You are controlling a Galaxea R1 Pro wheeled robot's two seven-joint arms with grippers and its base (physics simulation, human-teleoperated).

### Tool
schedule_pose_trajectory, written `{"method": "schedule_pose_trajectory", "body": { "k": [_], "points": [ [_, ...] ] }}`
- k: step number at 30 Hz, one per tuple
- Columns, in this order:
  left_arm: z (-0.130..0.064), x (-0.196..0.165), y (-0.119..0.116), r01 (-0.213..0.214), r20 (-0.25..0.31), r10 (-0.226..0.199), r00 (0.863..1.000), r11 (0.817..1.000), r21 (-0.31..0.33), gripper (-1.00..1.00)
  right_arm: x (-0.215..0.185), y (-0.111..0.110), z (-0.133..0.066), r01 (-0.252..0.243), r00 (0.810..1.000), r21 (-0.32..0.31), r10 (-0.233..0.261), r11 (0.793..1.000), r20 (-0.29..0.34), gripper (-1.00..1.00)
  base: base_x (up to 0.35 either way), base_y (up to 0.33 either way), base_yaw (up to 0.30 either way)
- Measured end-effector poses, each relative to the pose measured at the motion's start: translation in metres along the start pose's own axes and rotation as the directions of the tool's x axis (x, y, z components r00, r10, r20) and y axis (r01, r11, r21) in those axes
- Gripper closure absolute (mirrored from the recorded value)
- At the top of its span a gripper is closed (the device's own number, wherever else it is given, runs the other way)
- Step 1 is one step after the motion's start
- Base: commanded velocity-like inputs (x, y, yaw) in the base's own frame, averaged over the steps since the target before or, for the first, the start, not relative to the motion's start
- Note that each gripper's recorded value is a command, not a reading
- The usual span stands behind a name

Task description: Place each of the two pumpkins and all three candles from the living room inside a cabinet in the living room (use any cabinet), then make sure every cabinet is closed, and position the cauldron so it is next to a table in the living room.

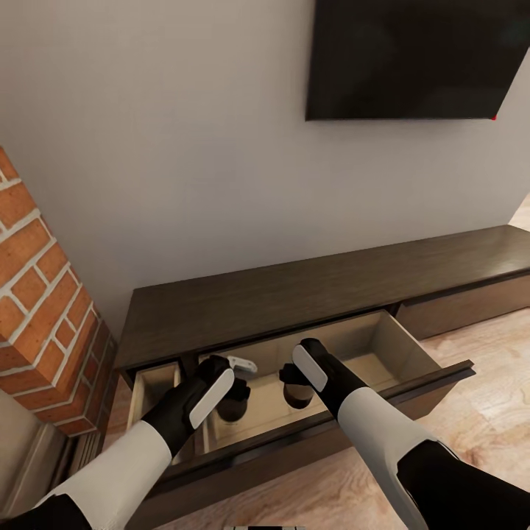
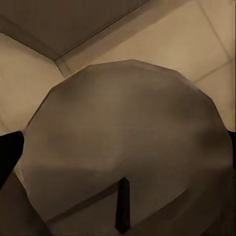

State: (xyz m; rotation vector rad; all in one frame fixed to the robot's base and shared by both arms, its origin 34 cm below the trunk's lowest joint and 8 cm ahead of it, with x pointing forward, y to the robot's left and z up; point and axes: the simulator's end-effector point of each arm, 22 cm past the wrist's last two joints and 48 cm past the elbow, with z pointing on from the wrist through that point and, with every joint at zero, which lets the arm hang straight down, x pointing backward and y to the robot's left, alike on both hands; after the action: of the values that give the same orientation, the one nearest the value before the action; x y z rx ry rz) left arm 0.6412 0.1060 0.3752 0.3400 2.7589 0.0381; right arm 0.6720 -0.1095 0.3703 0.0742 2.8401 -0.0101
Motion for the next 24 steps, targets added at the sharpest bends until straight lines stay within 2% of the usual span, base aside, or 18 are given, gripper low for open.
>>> {"method": "schedule_pose_trajectory", "body": {
  "k": [8, 17, 24],
  "points": [
    [0.004, -0.003, 0.002, 0.022, 0.022, -0.022, 1.000, 1.000, -0.004, 1.00, -0.001, 0.000, 0.000, 0.000, 1.000, 0.000, 0.000, 1.000, 0.002, 1.00, 0.000, 0.000, 0.000],
    [0.007, 0.000, 0.004, 0.029, 0.016, -0.029, 0.999, 1.000, -0.008, 1.00, -0.011, 0.000, 0.000, -0.032, 0.998, 0.000, 0.032, 0.999, 0.049, 1.00, 0.000, 0.000, 0.000],
    [0.017, 0.006, -0.003, 0.028, -0.003, -0.028, 1.000, 1.000, 0.003, 1.00, -0.006, 0.000, 0.011, -0.035, 0.999, 0.003, 0.035, 0.999, 0.040, 1.00, 0.000, 0.000, 0.000]
  ]
}}
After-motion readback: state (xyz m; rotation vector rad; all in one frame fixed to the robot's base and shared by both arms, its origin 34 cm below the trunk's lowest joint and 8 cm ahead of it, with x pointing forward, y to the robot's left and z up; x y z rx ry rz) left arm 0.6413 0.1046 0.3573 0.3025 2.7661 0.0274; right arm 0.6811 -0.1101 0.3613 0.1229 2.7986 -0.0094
